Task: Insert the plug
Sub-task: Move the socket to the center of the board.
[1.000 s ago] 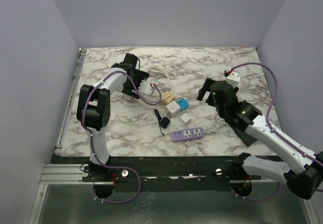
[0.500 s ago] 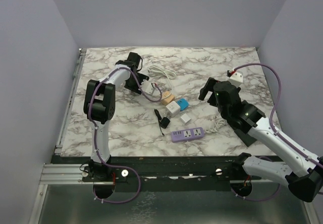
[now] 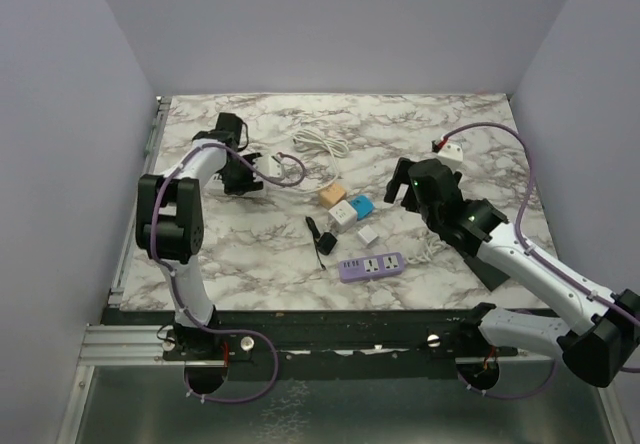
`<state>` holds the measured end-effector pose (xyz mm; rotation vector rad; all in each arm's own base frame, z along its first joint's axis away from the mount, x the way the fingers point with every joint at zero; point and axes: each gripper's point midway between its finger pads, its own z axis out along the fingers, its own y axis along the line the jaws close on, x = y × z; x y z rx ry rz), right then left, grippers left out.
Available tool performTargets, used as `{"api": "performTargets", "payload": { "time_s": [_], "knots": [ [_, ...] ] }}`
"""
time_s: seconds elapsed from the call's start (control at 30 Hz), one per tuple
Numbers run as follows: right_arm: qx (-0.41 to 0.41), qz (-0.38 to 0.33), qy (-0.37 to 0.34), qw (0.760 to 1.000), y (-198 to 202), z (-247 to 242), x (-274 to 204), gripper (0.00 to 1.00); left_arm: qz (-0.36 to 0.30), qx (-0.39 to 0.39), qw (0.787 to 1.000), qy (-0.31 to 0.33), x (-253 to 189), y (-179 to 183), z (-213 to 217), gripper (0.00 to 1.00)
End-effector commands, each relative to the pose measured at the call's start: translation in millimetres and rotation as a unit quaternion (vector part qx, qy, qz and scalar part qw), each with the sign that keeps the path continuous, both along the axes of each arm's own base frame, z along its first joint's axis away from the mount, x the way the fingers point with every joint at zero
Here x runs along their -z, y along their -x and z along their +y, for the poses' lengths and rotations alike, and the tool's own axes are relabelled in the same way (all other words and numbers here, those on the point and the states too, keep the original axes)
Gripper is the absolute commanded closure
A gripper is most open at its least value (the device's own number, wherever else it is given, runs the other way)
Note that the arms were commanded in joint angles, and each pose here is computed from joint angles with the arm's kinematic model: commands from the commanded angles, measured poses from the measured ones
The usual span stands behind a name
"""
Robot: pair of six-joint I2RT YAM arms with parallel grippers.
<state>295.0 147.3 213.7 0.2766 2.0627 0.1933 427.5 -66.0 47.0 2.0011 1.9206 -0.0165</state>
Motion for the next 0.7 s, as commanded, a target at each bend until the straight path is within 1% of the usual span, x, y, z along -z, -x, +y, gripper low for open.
{"api": "performTargets", "payload": {
  "time_s": [0.0, 0.07, 0.23, 0.3, 0.4, 0.43, 0.47, 0.53, 0.67],
  "knots": [
    [-0.037, 0.022, -0.004, 0.999, -4, 18, 19, 0.06, 0.003, -0.086, 0.996, 0.036, -26, 44, 29, 0.87],
    [-0.047, 0.031, -0.005, 0.998, -4, 24, 25, 0.06, 0.001, -0.082, 0.996, 0.023, -28, 69, 35, 0.87],
    [-0.075, 0.052, -0.006, 0.996, -3, 36, 37, 0.06, 0.010, -0.113, 0.994, 0.003, -21, 123, 51, 0.87],
    [-0.083, 0.057, -0.008, 0.995, -1, 38, 41, 0.07, 0.009, -0.155, 0.988, 0.006, -19, 130, 64, 0.87],
    [-0.095, 0.065, -0.009, 0.993, 3, 41, 46, 0.07, 0.007, -0.243, 0.970, 0.019, -21, 127, 94, 0.89],
    [-0.096, 0.066, -0.008, 0.993, 4, 41, 47, 0.07, 0.009, -0.253, 0.967, 0.015, -21, 128, 103, 0.90],
    [-0.098, 0.067, -0.007, 0.993, 4, 41, 49, 0.07, 0.009, -0.253, 0.967, 0.008, -20, 132, 108, 0.90],
    [-0.106, 0.071, -0.006, 0.992, 5, 43, 52, 0.07, 0.000, -0.215, 0.977, -0.005, -20, 145, 109, 0.90],
    [-0.111, 0.082, -0.004, 0.990, 5, 46, 58, 0.07, -0.026, -0.133, 0.991, -0.015, -27, 167, 81, 0.88]
  ]
}}
